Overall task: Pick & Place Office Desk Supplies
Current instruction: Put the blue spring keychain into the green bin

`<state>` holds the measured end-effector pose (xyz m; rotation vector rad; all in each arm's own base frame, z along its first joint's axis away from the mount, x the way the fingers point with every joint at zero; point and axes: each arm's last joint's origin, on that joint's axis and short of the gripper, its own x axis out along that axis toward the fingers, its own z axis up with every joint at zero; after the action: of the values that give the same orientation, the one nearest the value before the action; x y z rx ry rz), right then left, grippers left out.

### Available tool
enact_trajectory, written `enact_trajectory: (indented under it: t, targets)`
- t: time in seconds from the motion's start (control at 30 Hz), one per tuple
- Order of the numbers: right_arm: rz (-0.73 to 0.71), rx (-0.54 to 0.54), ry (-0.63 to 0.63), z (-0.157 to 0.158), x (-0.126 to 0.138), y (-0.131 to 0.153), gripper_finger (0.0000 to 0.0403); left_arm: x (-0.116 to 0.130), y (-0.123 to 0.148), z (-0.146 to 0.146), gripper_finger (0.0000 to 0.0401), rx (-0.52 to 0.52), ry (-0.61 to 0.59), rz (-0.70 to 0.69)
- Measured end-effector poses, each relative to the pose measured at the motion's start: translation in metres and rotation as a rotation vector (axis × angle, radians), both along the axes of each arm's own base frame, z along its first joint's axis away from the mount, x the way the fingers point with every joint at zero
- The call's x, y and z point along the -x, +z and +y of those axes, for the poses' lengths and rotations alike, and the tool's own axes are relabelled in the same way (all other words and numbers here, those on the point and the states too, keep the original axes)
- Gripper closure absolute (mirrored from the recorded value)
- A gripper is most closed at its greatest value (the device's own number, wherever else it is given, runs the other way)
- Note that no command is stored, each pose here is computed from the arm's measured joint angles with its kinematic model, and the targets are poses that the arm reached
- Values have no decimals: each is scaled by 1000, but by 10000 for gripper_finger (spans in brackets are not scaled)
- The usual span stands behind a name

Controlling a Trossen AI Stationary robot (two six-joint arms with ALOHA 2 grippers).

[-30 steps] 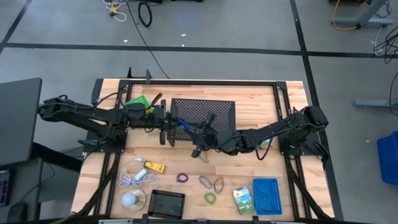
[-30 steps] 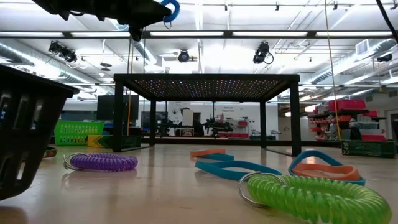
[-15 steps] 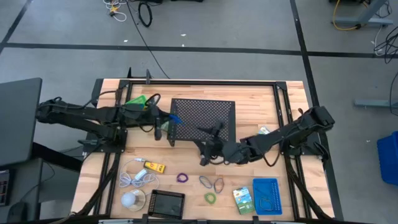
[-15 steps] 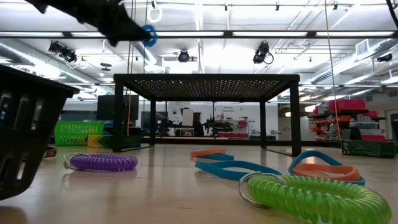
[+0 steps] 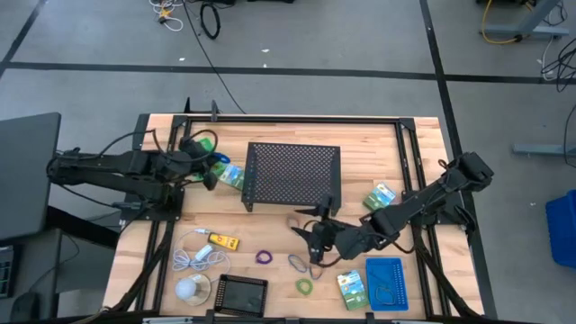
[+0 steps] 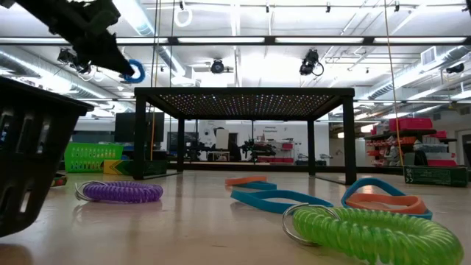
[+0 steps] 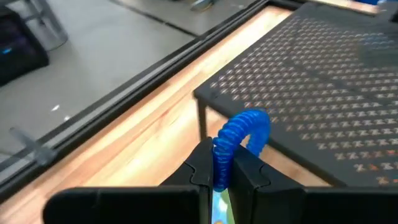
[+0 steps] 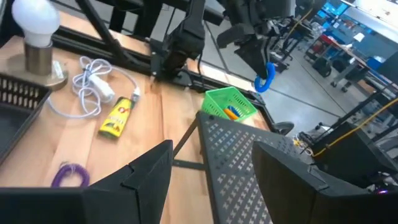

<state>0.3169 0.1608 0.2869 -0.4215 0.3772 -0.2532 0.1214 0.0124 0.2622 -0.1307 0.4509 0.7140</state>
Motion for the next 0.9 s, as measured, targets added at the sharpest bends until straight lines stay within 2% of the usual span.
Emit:
enact_trajectory:
  t: [0.2, 0.37, 0.47, 0.67, 0.9]
  targets:
    - [-54, -36, 50, 8, 15, -6, 172, 11, -13, 8, 376, 52, 169, 94]
    - [-77, -52, 74, 7, 32, -16, 172, 12, -19, 13, 376, 131, 222, 126]
    - [-95, -67, 77, 5, 39, -23, 172, 10, -21, 16, 376, 155, 241, 148]
    - [-120, -73, 101, 7, 48, -31, 172, 2, -32, 29, 376, 187, 369, 234]
    - [-115, -60, 143, 17, 55, -32, 172, -16, -57, 50, 376, 281, 461, 423]
